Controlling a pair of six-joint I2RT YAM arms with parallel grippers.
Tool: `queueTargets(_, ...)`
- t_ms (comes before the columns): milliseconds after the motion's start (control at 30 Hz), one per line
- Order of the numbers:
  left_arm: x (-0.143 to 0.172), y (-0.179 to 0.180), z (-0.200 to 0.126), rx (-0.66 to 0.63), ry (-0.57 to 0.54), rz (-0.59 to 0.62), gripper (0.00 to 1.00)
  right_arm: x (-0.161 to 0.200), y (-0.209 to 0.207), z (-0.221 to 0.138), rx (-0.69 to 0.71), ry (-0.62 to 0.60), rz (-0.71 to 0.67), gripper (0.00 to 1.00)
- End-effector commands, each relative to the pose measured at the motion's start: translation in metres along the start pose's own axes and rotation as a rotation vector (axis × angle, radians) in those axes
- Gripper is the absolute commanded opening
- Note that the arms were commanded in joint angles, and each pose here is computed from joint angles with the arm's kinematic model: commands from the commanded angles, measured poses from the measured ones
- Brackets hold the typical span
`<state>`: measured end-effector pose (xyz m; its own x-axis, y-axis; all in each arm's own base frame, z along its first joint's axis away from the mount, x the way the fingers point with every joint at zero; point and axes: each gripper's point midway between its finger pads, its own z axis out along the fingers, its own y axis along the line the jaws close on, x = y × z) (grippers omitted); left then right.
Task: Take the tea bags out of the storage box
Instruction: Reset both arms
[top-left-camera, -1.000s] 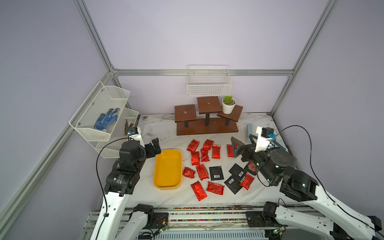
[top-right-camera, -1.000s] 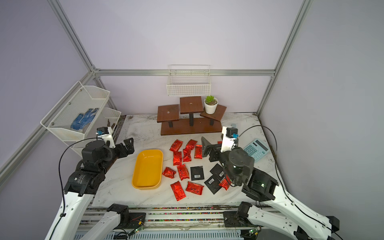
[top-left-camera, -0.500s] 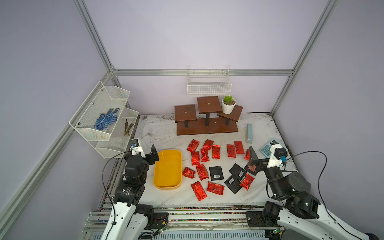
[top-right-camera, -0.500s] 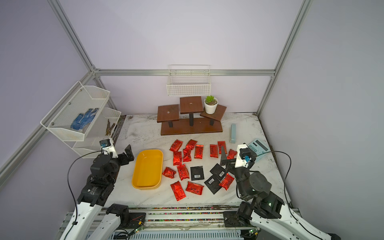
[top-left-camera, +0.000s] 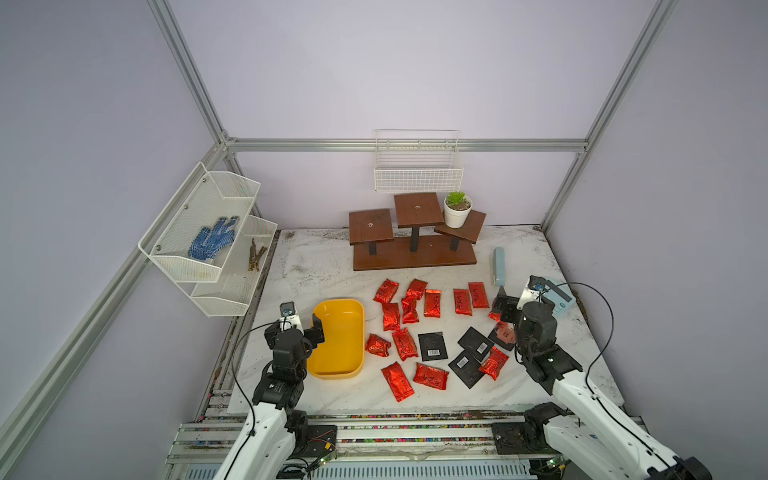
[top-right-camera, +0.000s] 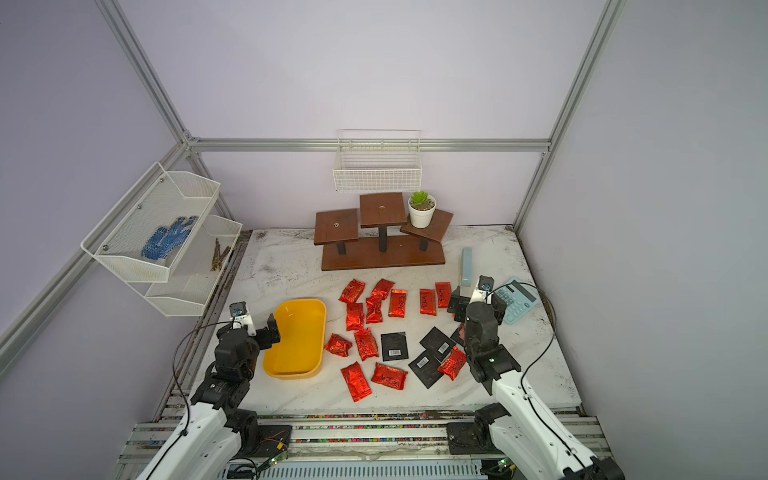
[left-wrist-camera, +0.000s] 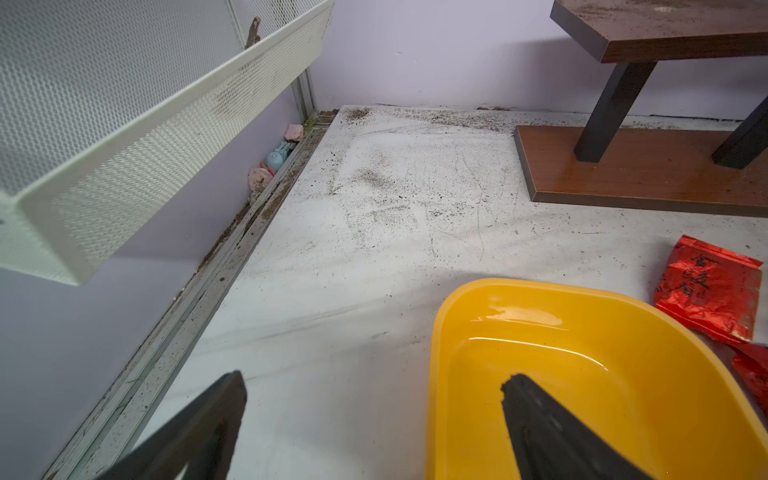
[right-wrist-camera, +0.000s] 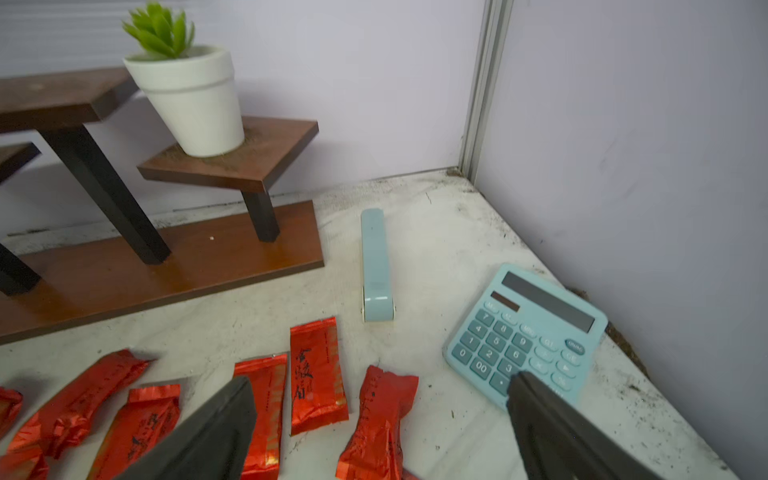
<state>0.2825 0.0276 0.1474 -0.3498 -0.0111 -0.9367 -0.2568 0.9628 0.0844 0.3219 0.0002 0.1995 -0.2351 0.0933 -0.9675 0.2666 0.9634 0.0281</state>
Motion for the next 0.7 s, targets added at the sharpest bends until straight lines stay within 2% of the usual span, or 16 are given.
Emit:
queueTargets(0,-0.033,-0.007,0.013,-0.003,-0.153,-0.003,1.0,-0.001,-0.017,0.014,0.072,-0.081,0.064,0.99)
queueTargets(67,-0.029,-0.007,0.024,-0.029,-0.169,-0.008,1.0,0.017,-0.032,0.018,0.113,-0.1,0.065,0.99)
queueTargets(200,-0.028,-0.014,0.042,-0.018,-0.222,-0.004,1.0,0.033,-0.039,0.024,0.108,-0.169,0.117,0.99)
queueTargets(267,-0.033,-0.019,0.049,0.019,-0.264,-0.039,1.0,0.031,-0.031,0.035,0.092,-0.161,0.09,0.99)
queueTargets(400,-0.037,-0.025,0.063,0.031,-0.27,0.022,1.0,0.021,-0.017,0.044,0.032,-0.217,0.076,0.99)
queueTargets(533,-0.021,-0.007,0.073,0.018,-0.272,-0.054,1.0,0.035,-0.016,0.054,0.017,-0.225,0.07,0.99)
queueTargets(667,-0.018,-0.009,0.081,0.027,-0.309,-0.051,1.0,0.045,-0.003,0.072,-0.017,-0.197,0.021,0.99)
